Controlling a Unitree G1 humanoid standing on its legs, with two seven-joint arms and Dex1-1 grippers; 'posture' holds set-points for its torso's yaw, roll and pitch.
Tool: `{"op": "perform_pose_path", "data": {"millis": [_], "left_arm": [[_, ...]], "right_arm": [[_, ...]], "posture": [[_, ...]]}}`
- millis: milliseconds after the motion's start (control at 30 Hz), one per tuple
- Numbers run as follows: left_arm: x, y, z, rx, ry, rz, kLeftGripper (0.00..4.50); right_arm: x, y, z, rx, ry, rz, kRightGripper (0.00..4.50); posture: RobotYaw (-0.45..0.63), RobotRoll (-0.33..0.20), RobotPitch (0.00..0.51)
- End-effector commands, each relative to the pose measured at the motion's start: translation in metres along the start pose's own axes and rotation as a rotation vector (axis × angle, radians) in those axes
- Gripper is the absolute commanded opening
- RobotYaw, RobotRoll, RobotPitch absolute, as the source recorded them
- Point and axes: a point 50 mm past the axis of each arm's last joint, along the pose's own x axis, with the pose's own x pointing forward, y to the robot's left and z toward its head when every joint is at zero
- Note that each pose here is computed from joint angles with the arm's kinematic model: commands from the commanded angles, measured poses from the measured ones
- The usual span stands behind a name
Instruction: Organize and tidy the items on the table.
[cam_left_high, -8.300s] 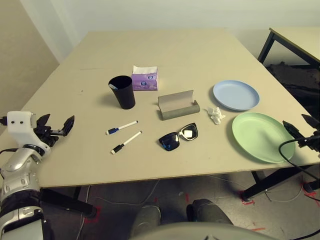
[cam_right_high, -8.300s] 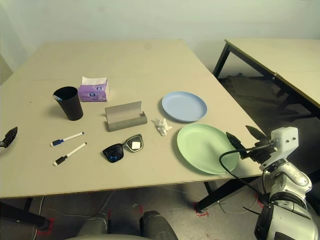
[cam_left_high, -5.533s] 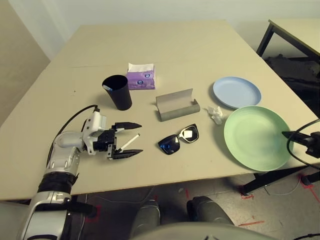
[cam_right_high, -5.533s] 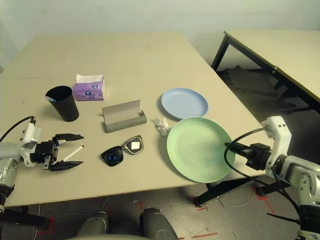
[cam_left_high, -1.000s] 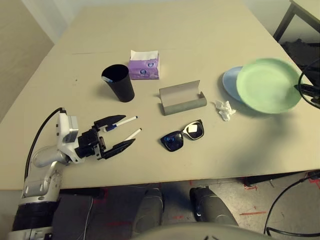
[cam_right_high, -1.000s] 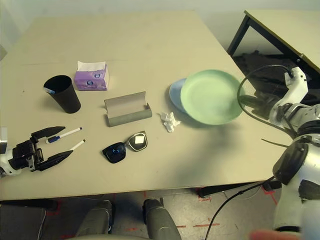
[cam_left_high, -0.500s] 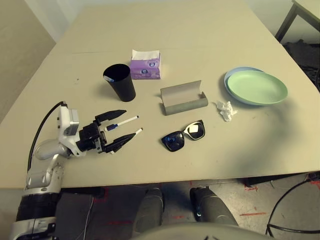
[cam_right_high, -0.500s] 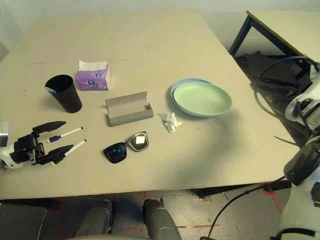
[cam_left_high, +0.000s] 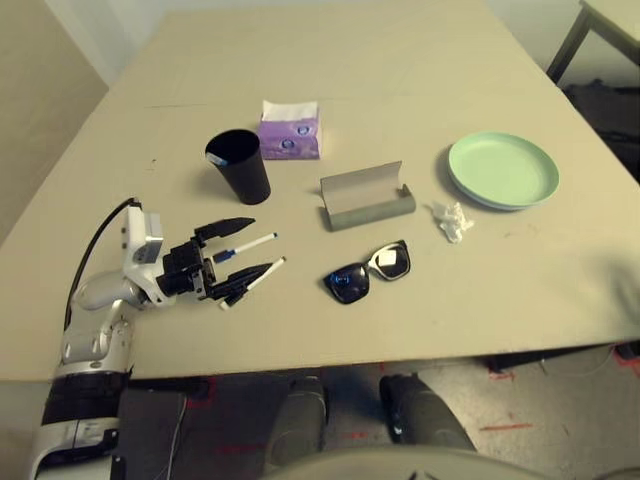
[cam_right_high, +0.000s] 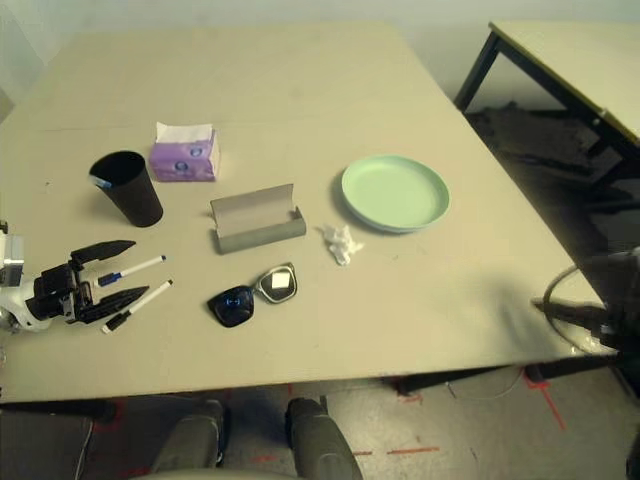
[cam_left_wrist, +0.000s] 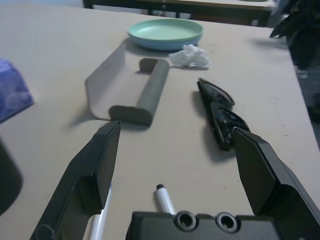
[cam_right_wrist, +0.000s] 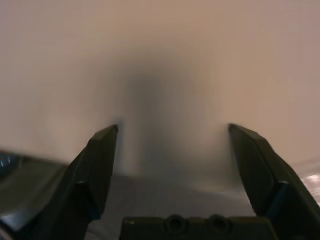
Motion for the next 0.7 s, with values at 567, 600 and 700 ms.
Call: {"op": "perform_pose_path", "data": {"millis": [567,600,700], "left_arm": [[-0.002,0.01,-0.001,0.024,0.024,0.008,4.5],[-0.003,0.01,-0.001,0.025,0.026,0.013,4.5],[-0.005,0.011,0.0,0.031,0.035,0.025,4.5]], "right_arm": [[0.115,0.126,0.04,-0.288,-0.382,0.109,4.47],[0.12,0.13,0.042,-0.297,-0.381,0.115,4.47],[0.136,0.14,0.049,-0.314,-0.385,0.111,4.47]], "posture": [[-0.06,0.0,0.12],[-0.05,0.0,0.118],[-0.04,0.0,0.116]]}}
